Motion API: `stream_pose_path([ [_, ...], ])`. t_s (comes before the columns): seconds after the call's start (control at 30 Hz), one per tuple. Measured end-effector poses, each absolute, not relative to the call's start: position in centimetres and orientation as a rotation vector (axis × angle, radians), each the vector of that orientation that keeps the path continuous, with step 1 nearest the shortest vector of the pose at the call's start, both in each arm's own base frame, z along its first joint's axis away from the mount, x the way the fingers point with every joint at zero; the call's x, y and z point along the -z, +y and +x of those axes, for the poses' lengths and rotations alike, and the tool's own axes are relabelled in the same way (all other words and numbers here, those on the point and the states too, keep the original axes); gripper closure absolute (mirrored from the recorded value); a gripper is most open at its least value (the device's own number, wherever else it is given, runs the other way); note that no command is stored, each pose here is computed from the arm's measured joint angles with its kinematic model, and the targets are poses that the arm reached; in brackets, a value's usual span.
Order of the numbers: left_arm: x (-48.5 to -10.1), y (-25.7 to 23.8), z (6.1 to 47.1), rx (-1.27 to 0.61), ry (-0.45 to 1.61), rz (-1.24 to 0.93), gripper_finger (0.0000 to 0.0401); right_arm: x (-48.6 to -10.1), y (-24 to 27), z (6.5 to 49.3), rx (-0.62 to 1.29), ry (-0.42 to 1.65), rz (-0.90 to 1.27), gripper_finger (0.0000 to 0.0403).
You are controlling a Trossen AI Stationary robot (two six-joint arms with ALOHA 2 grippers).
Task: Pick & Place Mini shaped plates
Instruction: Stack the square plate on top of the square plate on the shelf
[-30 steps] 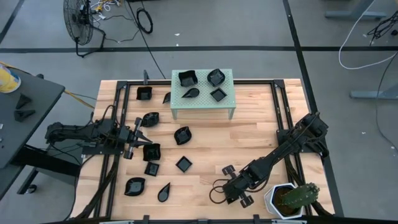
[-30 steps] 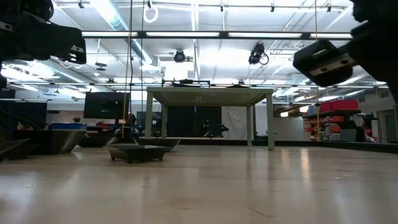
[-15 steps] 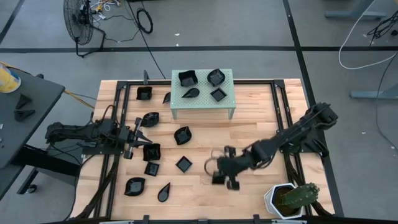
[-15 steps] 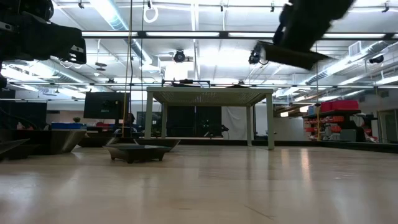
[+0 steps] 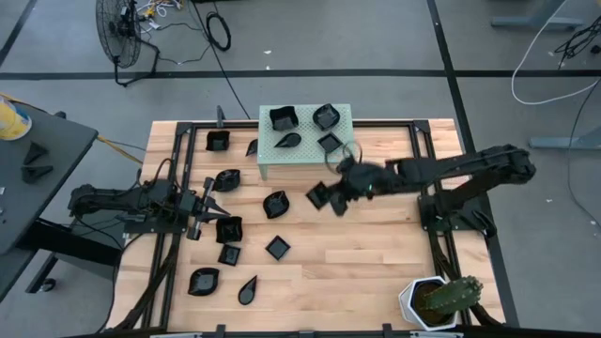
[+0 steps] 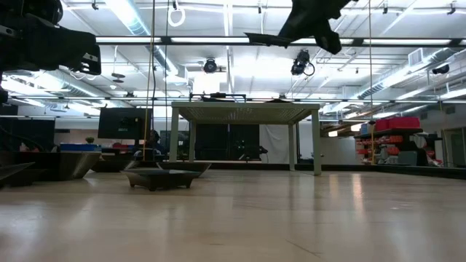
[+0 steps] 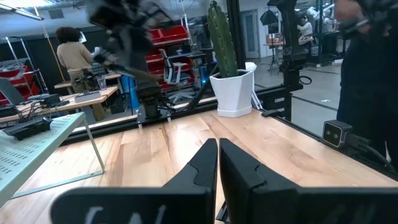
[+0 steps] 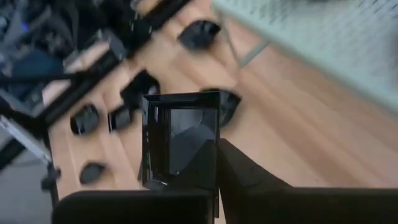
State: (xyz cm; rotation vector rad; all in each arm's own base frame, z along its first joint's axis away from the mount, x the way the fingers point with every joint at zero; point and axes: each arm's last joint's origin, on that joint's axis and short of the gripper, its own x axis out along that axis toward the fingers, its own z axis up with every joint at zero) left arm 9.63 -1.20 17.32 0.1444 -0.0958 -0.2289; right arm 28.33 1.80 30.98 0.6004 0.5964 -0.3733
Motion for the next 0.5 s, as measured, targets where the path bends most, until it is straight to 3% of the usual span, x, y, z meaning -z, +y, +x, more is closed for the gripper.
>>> stream_pose_path([
  [0.23,-17.3,-1.2,9.6,0.229,-0.096,0.145,0.0378,-32.2,-2.9,27.7,0.464,0.489,0.699,0.0394],
  [0.5,-17.3,-1.2,9.6,0.229,-0.096,0.145,0.0378,-32.0,-6.8,27.2,0.551,0.492,0.587,0.0394],
])
